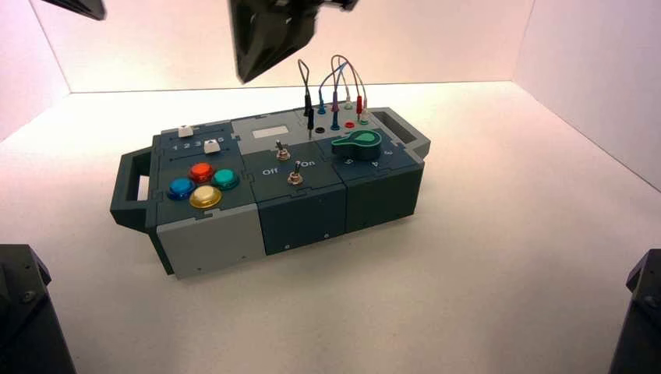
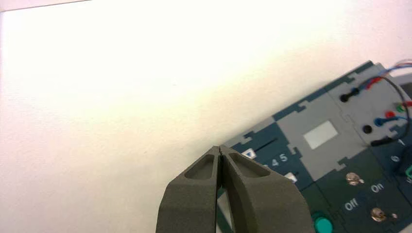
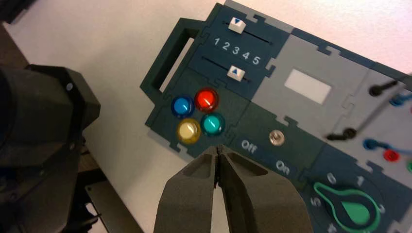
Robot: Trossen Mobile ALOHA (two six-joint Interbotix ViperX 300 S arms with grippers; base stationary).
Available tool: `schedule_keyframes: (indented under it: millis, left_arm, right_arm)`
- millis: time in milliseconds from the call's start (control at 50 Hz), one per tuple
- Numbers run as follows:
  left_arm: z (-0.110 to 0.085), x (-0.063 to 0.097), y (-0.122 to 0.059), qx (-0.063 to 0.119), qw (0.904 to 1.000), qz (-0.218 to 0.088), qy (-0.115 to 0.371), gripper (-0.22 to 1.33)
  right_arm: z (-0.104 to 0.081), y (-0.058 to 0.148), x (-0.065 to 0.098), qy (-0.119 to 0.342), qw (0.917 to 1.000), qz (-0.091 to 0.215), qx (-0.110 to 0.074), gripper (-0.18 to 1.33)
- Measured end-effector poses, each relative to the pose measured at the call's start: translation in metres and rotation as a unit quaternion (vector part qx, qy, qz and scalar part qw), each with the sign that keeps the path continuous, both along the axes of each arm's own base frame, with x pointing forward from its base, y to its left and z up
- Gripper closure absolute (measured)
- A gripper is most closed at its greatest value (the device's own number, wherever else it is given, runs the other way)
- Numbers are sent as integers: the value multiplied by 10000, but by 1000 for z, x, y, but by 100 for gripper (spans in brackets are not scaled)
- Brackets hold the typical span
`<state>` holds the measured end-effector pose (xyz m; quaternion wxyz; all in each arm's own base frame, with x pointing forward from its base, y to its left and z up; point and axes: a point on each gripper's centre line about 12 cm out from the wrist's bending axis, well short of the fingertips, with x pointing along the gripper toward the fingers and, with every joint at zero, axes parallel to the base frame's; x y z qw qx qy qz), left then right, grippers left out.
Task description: Move the bottom slider to position 5.
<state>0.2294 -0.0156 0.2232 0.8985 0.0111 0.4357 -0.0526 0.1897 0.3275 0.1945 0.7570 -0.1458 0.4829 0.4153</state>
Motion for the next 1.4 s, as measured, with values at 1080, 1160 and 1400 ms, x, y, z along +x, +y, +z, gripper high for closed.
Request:
schedule_keyframes:
  millis: [1080, 1160, 1400]
  left_arm:
    - [-14, -19, 41, -15, 9951, 964, 216, 128]
    - [-14, -19, 41, -8, 9951, 962, 217, 128]
    - [-13, -20, 41, 1, 9952, 966, 148, 128]
  right_arm:
    - [-61, 109, 51, 1100, 9898, 225, -875, 129]
    - [-67, 112, 52, 1161, 9886, 231, -934, 129]
    - [-75, 116, 55, 1212, 9875, 226, -980, 129]
